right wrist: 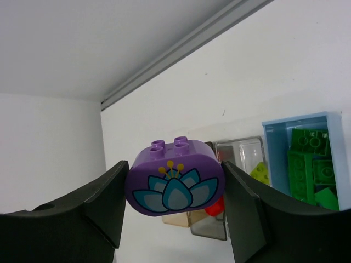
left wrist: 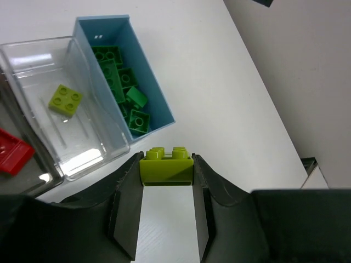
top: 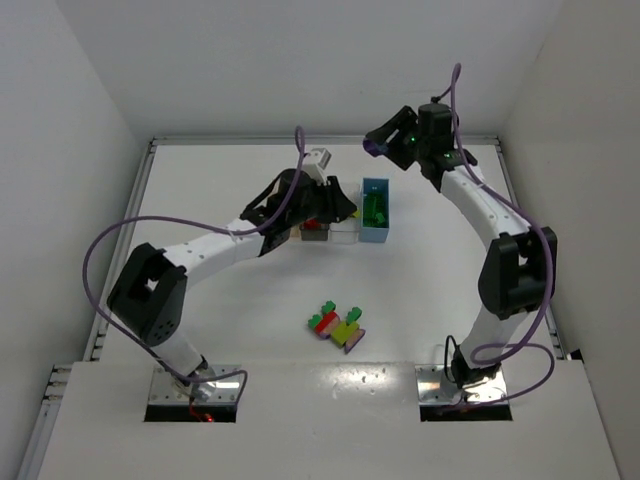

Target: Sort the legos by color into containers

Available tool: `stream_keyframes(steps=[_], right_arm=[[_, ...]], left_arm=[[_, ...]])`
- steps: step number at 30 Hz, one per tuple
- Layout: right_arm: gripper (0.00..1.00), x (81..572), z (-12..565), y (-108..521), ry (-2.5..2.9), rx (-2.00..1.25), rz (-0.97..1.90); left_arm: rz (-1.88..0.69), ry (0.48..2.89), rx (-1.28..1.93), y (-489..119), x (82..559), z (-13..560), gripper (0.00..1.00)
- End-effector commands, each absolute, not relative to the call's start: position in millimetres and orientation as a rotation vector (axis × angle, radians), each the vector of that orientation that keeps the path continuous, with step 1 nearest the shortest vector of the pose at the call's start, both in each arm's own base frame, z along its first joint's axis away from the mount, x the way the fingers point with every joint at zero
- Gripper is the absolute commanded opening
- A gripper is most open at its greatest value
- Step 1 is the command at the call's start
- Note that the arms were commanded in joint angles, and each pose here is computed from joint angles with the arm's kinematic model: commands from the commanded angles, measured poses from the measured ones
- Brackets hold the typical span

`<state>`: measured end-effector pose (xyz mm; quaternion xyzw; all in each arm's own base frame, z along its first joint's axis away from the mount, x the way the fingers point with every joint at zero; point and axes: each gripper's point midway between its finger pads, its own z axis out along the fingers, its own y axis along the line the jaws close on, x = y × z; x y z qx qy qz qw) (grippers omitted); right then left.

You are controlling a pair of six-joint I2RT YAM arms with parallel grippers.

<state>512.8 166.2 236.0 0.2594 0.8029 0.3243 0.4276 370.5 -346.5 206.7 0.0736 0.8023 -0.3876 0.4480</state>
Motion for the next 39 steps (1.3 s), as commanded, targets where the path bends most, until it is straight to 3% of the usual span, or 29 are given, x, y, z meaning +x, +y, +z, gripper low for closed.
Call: stream_keyframes(steps=[1, 6, 16, 23, 31, 39], right_arm=[[0.0, 518, 258, 182, 1.945, 0.446, 0.819], [0.0, 492, 242, 226, 1.996, 0.071, 0.838], [0.0, 443, 202, 337, 2.046, -0.506, 0.932], [0.0, 448, 171, 387, 2.041, -0.68, 0.861], [0.0, 462, 128, 394, 2.1, -0.696, 0.769], [0.1, 471, 102, 397, 2.1, -0.729, 0.707]], left_arm=[[-0.921, 1.883, 0.145, -315, 378, 249, 0.01], [-0.72, 1.873, -0.007, -228, 416, 257, 0.01], [-0.5, 1.907, -0.215, -85, 439, 261, 0.01], [-0.533, 1.947, -0.236, -67, 428, 253, 0.01], [-0.542, 1.943, -0.244, -60, 420, 252, 0.03], [-0.612, 1.955, -0.21, -71, 417, 247, 0.06]])
